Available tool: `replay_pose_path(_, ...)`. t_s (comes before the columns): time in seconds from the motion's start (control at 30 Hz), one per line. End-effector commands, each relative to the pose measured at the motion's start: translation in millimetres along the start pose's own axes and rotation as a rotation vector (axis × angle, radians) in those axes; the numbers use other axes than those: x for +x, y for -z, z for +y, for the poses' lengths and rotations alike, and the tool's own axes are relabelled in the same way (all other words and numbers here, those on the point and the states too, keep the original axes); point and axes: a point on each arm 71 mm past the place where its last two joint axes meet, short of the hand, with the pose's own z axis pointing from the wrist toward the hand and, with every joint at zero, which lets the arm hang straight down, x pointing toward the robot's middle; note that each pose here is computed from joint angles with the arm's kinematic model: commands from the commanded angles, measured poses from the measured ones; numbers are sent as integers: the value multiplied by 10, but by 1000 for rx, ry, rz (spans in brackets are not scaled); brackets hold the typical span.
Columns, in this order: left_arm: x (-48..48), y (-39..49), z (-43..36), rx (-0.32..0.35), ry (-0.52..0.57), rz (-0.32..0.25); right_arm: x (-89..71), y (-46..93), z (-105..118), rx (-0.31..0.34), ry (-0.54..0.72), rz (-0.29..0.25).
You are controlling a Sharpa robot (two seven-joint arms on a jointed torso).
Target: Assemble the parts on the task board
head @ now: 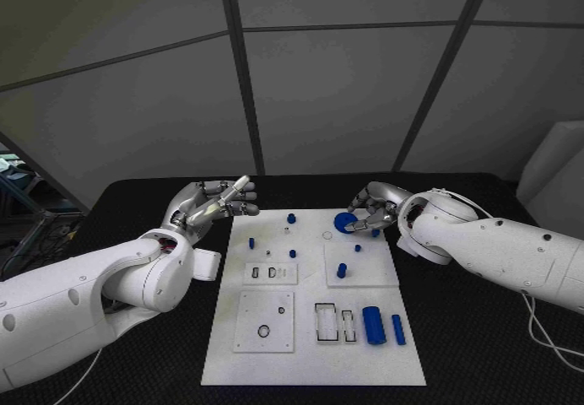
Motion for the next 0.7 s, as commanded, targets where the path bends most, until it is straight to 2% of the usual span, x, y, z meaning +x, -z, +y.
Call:
replay_pose_path(0.03,13,-6,-15,12,0,14,20,-17,5,12,11,32)
replay_pose_path(0.4,6,-6,-14,10,-1,13,23,-53,26,4,41,15)
replay_pose_path(0.7,4,-7,-12,9,-1,13,8,-71,65,-27,117,-25)
